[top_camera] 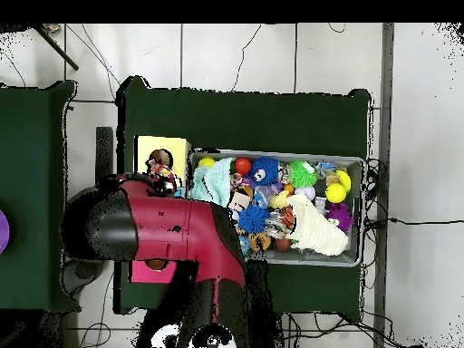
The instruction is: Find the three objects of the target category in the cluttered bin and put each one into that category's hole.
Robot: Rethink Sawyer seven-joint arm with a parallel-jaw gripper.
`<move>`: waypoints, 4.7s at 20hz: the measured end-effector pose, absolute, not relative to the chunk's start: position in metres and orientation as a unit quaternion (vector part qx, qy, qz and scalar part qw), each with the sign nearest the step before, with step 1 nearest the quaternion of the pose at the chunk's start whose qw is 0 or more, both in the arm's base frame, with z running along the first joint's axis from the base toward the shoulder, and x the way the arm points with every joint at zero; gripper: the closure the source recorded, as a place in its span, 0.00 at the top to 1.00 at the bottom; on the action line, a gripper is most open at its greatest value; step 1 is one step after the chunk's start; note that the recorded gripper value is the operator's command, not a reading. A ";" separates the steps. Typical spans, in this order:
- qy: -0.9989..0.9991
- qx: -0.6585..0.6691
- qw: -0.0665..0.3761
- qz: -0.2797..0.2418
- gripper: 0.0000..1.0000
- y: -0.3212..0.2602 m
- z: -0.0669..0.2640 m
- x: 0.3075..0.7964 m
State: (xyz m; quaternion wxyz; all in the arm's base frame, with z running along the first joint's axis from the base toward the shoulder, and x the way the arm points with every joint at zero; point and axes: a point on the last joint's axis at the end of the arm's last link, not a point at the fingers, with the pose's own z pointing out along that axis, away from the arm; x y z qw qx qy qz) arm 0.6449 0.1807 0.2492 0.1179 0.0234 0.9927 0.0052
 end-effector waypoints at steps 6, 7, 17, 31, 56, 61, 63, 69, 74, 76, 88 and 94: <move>0.994 0.017 0.104 0.004 0.00 0.189 0.231 0.640; 0.995 0.017 0.103 0.004 0.00 0.190 0.230 0.640; 0.995 0.011 0.096 0.003 0.00 0.203 0.203 0.638; 0.996 0.004 0.086 0.000 0.00 0.215 0.171 0.644; 0.992 0.016 0.125 -0.008 0.00 0.215 0.160 0.674; 0.990 0.018 0.136 -0.011 0.00 0.215 0.163 0.677; 0.990 0.018 0.139 -0.011 0.00 0.216 0.163 0.678; 0.990 0.022 0.143 -0.010 0.00 0.217 0.160 0.680; 0.989 0.025 0.144 -0.010 0.00 0.216 0.153 0.680; 0.989 0.025 0.144 -0.010 0.00 0.216 0.151 0.680; 0.988 0.027 0.151 -0.012 0.00 0.213 0.148 0.683; 0.987 0.031 0.155 -0.013 1.00 0.208 0.149 0.685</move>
